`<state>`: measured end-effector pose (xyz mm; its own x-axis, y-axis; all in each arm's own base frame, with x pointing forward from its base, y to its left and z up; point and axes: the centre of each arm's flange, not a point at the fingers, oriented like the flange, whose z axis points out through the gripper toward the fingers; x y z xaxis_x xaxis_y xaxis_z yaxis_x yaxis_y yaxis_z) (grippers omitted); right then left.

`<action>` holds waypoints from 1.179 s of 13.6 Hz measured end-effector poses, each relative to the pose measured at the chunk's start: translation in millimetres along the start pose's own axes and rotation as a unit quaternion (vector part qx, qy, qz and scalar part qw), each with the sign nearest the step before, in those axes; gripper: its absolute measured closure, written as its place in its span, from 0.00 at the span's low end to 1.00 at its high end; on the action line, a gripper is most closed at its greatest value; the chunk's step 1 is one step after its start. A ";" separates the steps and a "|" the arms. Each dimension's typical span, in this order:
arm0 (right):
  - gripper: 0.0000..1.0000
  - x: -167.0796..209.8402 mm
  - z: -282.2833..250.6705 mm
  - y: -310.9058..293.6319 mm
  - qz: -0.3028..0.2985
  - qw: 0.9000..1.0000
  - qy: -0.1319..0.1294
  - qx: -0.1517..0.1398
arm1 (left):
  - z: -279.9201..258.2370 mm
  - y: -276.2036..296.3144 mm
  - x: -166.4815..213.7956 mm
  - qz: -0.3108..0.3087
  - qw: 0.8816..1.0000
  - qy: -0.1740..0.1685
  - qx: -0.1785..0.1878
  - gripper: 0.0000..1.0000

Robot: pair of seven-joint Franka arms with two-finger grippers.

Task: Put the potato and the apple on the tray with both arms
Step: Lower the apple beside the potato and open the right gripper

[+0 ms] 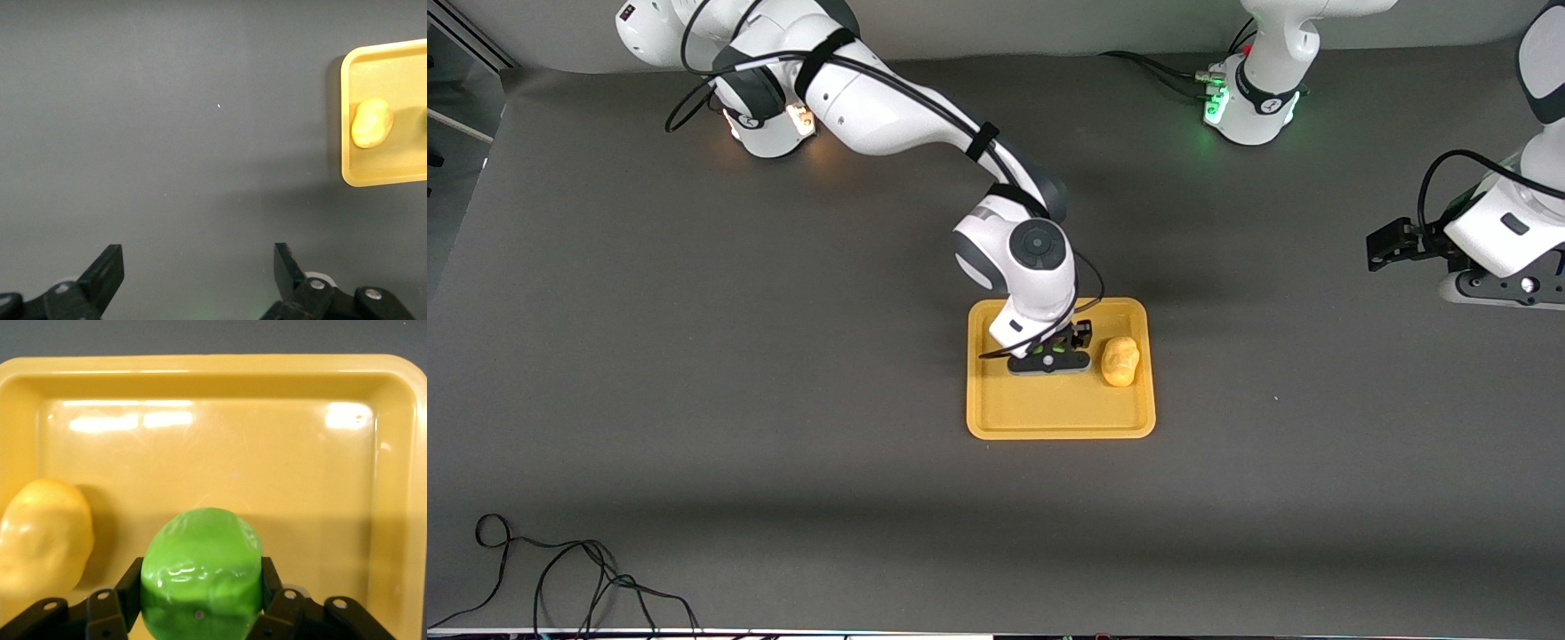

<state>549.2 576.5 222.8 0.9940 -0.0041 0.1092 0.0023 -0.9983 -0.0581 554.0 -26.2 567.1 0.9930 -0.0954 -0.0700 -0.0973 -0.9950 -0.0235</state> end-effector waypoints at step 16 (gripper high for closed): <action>0.03 10.7 9.6 2.4 0.010 1.000 0.020 0.009 | -12.4 -6.7 2.0 -0.006 1.000 0.018 0.003 0.00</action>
<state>561.0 574.6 214.3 0.9886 -0.0269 0.1483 -0.0155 -0.9969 -0.0775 557.5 -20.1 579.6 0.9957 -0.0854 -0.0347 -0.0865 -0.9958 -0.0292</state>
